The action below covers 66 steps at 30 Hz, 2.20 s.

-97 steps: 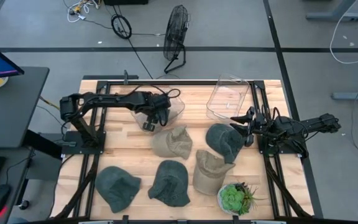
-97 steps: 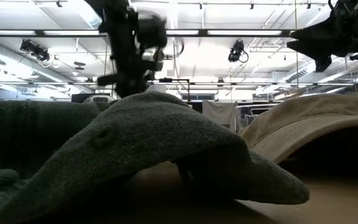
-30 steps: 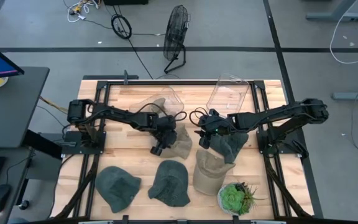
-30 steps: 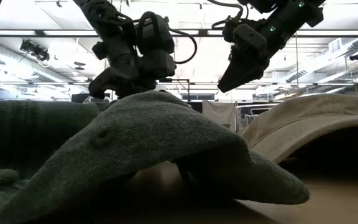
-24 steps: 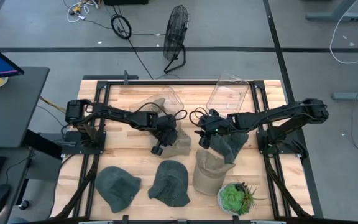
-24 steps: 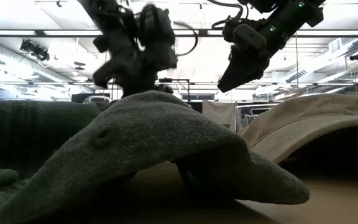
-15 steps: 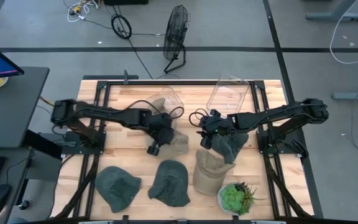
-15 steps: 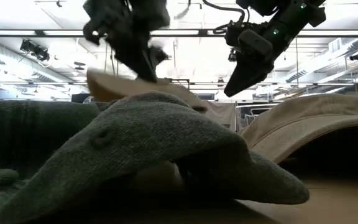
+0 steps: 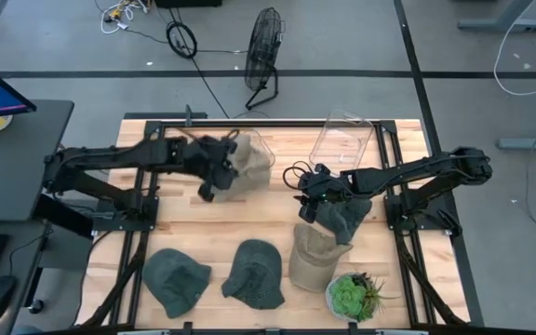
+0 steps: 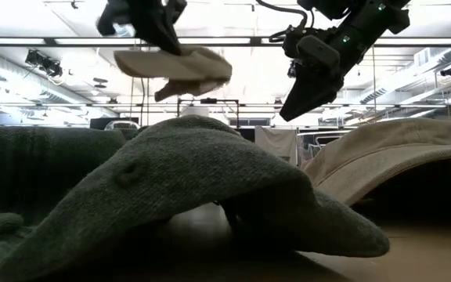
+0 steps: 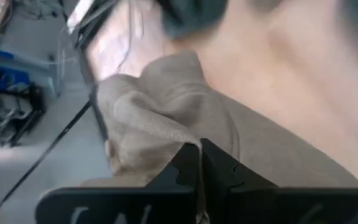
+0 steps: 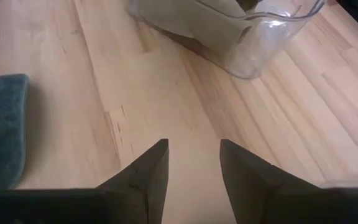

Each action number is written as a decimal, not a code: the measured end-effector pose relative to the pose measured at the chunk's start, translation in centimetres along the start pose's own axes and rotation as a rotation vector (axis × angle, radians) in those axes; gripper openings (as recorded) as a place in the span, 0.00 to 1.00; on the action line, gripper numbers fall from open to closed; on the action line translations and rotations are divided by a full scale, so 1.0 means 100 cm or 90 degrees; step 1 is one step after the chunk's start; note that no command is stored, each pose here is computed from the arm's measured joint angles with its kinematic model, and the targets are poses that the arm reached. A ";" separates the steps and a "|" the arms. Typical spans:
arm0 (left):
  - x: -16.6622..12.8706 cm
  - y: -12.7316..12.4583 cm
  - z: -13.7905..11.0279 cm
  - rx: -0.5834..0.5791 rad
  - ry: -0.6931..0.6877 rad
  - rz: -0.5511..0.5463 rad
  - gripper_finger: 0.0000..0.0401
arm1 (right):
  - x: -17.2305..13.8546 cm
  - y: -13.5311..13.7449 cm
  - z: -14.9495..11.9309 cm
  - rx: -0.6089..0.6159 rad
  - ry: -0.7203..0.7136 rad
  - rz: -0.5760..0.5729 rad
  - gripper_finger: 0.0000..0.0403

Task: Pick & Place hat
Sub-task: Put the top brown cap into the left transparent bin, then put the brown cap into the left transparent bin

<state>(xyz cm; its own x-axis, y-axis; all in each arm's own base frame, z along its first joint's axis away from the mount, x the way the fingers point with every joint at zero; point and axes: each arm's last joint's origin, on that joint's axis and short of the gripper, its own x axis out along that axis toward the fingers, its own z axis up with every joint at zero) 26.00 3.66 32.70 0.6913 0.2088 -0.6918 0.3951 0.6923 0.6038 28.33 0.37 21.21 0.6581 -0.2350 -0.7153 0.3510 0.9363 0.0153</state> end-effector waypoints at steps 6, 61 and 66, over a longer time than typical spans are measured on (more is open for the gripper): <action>0.024 0.021 -0.037 0.027 0.067 -0.027 0.01 | 0.000 0.000 0.001 0.002 -0.008 0.002 0.37; 0.063 0.037 -0.027 -0.248 0.181 -0.100 0.37 | -0.044 0.038 0.015 0.036 0.221 0.231 0.37; 0.064 0.039 -0.025 -0.301 0.162 -0.088 0.35 | -0.033 0.058 -0.009 0.061 0.289 0.253 0.37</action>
<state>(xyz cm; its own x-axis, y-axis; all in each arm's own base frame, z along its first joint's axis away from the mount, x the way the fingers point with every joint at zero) 30.47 9.43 29.68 0.4612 0.2135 -0.8612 0.1171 0.9475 0.2976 27.61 6.79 23.01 0.4087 0.2822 -0.8680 0.2096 0.8966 0.3902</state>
